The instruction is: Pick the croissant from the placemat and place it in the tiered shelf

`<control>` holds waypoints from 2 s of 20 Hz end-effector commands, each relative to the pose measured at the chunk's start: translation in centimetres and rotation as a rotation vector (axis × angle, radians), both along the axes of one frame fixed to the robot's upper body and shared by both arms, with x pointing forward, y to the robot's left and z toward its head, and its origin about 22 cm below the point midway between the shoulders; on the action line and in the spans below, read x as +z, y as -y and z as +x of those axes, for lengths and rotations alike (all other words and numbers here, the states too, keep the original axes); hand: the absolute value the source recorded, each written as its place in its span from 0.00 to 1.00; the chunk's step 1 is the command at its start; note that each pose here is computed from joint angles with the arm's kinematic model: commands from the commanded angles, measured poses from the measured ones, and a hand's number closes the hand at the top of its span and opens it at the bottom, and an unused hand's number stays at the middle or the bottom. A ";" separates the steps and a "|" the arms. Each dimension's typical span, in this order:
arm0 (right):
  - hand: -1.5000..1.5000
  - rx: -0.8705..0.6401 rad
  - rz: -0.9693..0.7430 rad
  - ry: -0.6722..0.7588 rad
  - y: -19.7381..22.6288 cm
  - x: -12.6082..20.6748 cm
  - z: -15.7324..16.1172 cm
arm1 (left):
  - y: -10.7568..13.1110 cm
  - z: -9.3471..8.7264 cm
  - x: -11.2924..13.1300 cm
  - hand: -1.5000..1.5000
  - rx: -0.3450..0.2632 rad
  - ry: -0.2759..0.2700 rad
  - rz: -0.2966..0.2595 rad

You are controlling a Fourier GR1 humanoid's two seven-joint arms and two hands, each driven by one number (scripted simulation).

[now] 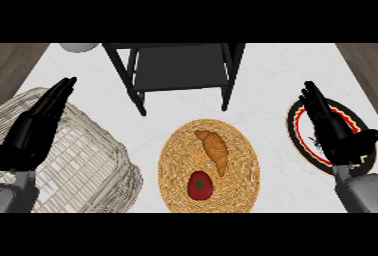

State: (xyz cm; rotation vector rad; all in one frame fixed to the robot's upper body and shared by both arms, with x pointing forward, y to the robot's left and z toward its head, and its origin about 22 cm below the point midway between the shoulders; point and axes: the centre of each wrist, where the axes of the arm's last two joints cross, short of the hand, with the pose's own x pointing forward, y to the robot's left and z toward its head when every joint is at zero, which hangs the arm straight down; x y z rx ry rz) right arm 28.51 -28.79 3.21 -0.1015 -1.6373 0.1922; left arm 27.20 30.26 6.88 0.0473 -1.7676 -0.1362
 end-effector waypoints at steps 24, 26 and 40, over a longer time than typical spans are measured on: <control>0.00 0.424 -0.579 0.054 -0.5 8.0 2.5 | -0.5 -4.3 -5.0 0.50 0.175 -0.586 -0.058; 0.00 0.471 -0.623 0.029 -1.9 8.5 2.1 | -0.1 -4.5 -5.2 0.50 0.181 -0.601 -0.060; 0.00 0.311 -0.870 -0.096 -10.2 9.7 1.5 | -0.1 -4.5 -4.8 0.50 0.192 -0.593 -0.066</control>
